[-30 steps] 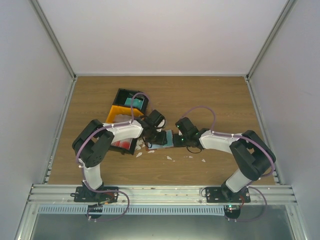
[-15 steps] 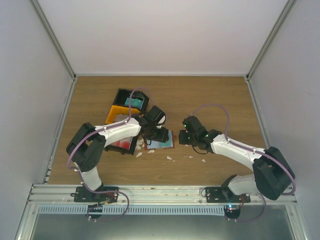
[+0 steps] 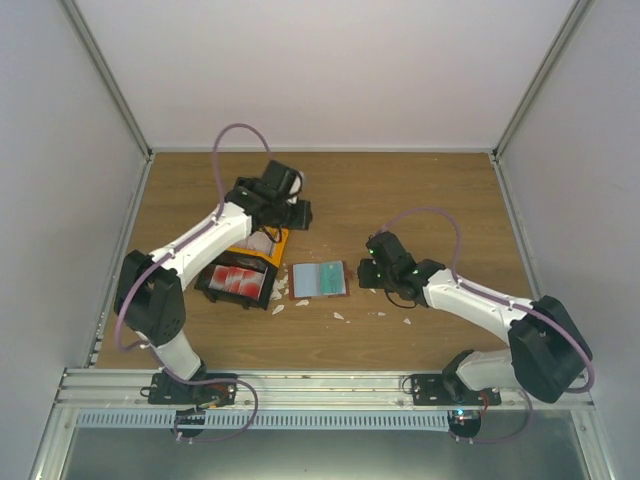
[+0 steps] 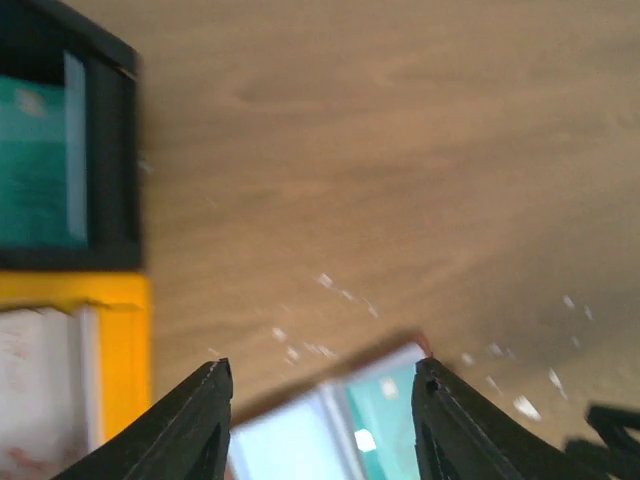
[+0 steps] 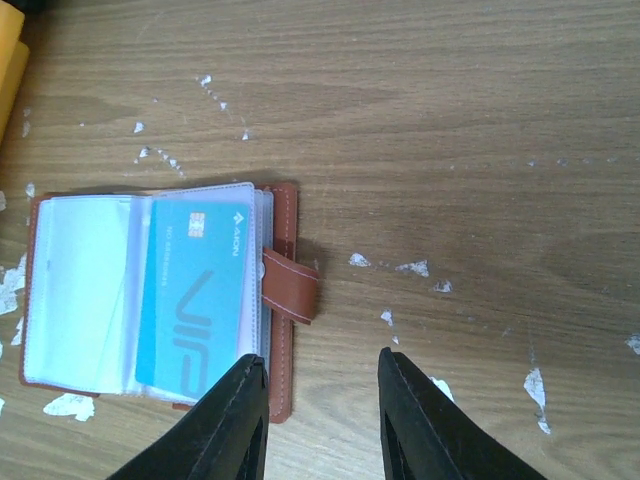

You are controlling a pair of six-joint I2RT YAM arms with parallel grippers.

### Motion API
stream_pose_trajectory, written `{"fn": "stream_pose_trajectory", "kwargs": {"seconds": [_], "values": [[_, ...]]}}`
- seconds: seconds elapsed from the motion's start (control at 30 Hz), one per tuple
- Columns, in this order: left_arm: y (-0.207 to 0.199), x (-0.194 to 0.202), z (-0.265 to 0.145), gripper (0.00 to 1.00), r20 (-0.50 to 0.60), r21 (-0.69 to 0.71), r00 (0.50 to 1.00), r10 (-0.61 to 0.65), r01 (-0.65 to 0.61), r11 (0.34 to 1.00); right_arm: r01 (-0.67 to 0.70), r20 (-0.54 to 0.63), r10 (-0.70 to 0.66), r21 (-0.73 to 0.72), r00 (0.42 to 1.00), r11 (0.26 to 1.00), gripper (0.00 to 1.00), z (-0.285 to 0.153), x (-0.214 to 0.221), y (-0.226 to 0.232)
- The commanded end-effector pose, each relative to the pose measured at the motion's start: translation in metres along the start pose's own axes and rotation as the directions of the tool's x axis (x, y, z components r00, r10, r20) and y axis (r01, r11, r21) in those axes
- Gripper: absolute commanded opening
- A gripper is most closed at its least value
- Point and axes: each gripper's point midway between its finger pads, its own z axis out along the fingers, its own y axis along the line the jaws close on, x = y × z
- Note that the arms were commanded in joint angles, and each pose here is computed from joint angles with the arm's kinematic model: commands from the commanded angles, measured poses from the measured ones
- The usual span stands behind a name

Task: Put the credit cards into the card holder
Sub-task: Pick up the credit card from the storage box.

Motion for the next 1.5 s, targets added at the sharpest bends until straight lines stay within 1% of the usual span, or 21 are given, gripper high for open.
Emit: {"fn": "stream_pose_trajectory", "kwargs": {"seconds": [0.0, 0.07, 0.23, 0.47, 0.57, 0.7, 0.9, 1.13, 1.2, 1.47], "values": [[0.051, -0.031, 0.007, 0.49, 0.048, -0.119, 0.998, -0.033, 0.038, 0.992, 0.017, 0.020, -0.017, -0.002, 1.000, 1.000, 0.33, 0.007, -0.009, 0.006], [0.067, -0.039, 0.015, 0.52, 0.057, -0.126, 0.998, -0.038, 0.045, 0.991, 0.021, 0.018, -0.021, -0.007, 1.000, 1.000, 0.33, 0.010, -0.009, 0.007], [0.089, -0.046, 0.049, 0.56, 0.006, -0.077, 0.998, -0.062, 0.062, 0.995, 0.035, 0.003, -0.035, -0.029, 0.999, 0.999, 0.33, 0.020, -0.007, 0.012], [0.111, -0.065, 0.079, 0.58, 0.003, -0.177, 1.000, -0.021, 0.022, 0.984, 0.038, -0.036, -0.039, -0.034, 0.999, 0.999, 0.33, 0.033, 0.003, 0.012], [0.118, -0.066, 0.092, 0.58, -0.023, -0.199, 1.000, -0.005, 0.001, 0.980, 0.034, -0.047, -0.036, -0.032, 0.998, 0.999, 0.33, 0.036, 0.006, 0.011], [0.119, -0.061, 0.107, 0.55, -0.064, -0.189, 0.998, 0.007, -0.019, 0.982, 0.036, -0.057, -0.038, -0.025, 0.998, 0.999, 0.33, 0.039, 0.011, 0.008], [0.108, -0.058, 0.113, 0.46, -0.099, -0.123, 0.995, 0.015, -0.027, 0.992, 0.038, -0.067, -0.040, -0.020, 0.997, 0.999, 0.33, 0.043, 0.012, 0.008], [0.094, -0.062, 0.102, 0.36, -0.086, -0.052, 0.996, 0.021, -0.026, 0.998, 0.038, -0.074, -0.040, -0.017, 0.996, 0.999, 0.32, 0.046, 0.014, 0.007], [0.094, -0.063, 0.100, 0.33, -0.083, -0.050, 0.996, 0.015, -0.019, 0.999, 0.039, -0.074, -0.040, -0.015, 0.996, 0.999, 0.32, 0.047, 0.014, 0.007], [0.096, -0.065, 0.095, 0.25, -0.069, -0.055, 0.998, 0.006, -0.010, 0.998, 0.040, -0.078, -0.041, -0.009, 0.996, 0.999, 0.32, 0.047, 0.015, 0.005]]}}
